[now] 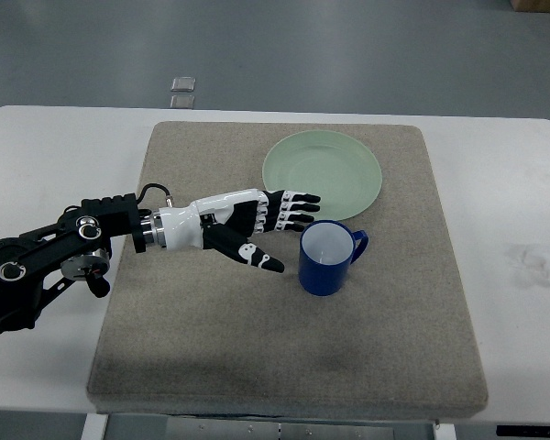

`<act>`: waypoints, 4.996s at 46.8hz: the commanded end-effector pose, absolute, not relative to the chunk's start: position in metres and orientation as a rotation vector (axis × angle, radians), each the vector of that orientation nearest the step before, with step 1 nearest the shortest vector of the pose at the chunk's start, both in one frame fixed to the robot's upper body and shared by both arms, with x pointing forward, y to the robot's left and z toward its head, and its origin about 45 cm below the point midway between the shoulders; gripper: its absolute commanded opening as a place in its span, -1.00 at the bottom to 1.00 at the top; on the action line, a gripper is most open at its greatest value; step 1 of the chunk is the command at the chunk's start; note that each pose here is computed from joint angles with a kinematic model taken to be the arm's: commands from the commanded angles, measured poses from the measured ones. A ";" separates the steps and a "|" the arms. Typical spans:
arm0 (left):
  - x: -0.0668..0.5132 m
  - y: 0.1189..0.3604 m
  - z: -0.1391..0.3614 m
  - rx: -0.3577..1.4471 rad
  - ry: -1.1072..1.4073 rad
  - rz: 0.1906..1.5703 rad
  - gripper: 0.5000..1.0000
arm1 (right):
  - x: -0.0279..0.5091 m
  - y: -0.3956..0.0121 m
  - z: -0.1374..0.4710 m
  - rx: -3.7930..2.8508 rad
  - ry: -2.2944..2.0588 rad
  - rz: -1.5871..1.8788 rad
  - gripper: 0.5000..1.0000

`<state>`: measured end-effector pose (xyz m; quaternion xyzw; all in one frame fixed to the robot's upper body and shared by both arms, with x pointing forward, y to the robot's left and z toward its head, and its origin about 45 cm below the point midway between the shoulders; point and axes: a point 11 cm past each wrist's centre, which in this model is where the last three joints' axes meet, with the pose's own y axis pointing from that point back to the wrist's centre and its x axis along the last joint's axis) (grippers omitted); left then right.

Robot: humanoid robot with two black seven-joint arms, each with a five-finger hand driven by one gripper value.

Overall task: Place cup left of plate with left hand
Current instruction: 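Lower the left hand beside the blue mug, fingers around its body, then close the left hand fingers to grasp the blue mug, then carry the blue mug with the left hand past the plate, away from it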

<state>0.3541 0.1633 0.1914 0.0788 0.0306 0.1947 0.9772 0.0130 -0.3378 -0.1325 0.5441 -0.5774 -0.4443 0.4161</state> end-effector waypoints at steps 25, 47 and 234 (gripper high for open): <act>0.352 0.141 0.181 0.161 0.050 0.428 1.00 | 0.013 -0.338 -0.133 1.367 -1.449 -1.117 0.73; 0.354 0.132 0.176 0.156 0.062 0.432 1.00 | 0.013 -0.338 -0.133 1.366 -1.450 -1.116 0.73; 0.440 0.321 0.204 0.243 -0.133 1.281 0.21 | 0.013 -0.338 -0.133 1.366 -1.450 -1.116 0.73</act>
